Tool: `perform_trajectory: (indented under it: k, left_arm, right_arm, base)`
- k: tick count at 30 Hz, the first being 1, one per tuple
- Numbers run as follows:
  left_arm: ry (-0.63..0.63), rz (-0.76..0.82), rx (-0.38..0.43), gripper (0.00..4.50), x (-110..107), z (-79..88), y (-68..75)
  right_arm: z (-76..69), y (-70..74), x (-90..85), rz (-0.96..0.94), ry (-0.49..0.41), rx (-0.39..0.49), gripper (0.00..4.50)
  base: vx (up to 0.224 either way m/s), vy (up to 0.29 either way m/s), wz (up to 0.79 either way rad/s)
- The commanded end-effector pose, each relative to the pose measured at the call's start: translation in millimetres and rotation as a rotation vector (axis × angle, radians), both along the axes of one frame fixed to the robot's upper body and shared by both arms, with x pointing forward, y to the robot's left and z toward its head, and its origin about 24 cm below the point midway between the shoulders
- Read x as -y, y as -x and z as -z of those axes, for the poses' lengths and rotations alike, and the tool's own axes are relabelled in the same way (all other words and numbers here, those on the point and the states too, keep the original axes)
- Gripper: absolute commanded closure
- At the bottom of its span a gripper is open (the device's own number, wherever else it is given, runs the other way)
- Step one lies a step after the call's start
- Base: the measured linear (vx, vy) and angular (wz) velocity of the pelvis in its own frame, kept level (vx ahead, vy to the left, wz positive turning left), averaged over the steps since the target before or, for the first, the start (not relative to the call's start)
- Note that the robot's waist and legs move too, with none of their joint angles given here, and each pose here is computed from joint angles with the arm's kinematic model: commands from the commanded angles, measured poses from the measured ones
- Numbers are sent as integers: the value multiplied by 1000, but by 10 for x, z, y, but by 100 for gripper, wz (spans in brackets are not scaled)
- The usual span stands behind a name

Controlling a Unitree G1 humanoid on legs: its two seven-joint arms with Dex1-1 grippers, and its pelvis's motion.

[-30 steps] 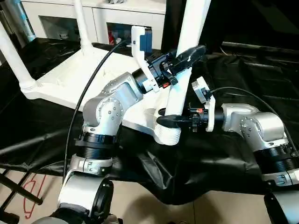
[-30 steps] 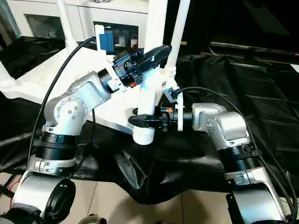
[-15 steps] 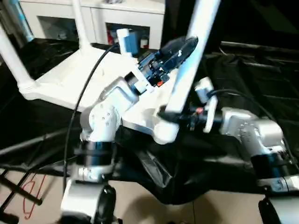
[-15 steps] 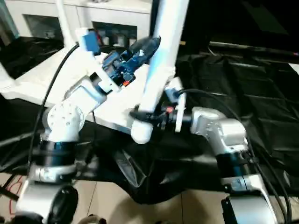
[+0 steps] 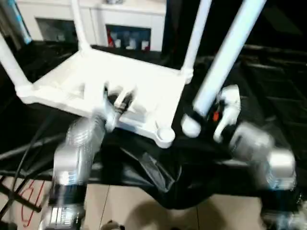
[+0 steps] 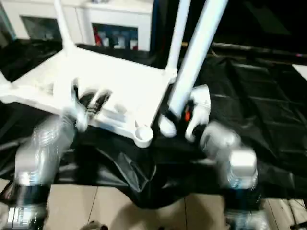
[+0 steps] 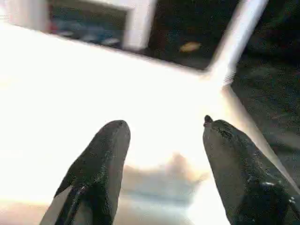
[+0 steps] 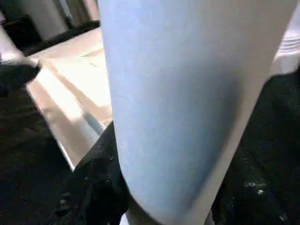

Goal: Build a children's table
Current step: Pick table leg

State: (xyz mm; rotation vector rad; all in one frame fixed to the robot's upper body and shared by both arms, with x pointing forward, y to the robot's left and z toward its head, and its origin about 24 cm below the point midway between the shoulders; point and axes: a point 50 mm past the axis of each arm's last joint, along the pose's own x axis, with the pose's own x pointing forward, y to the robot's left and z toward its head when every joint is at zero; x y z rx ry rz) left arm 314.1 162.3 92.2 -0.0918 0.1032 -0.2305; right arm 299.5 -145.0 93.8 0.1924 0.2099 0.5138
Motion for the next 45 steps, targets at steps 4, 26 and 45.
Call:
perform_trajectory:
  k: [4, 26, 45]
  left_arm:
    - [-108, -68, 142, 159, -66, -130, 73]
    - [-96, -90, 172, 159, -64, -2, 336]
    - [-79, -108, 167, 159, -102, 14, 331]
  right_arm:
    - [-168, 3, 152, 225, 85, 170, 257]
    - [294, 398, 151, 214, 93, 128, 257]
    - [311, 421, 47, 76, 96, 142, 257]
  base:
    - [0, 0, 0]
    - [11, -13, -3]
    - [152, -20, 20]
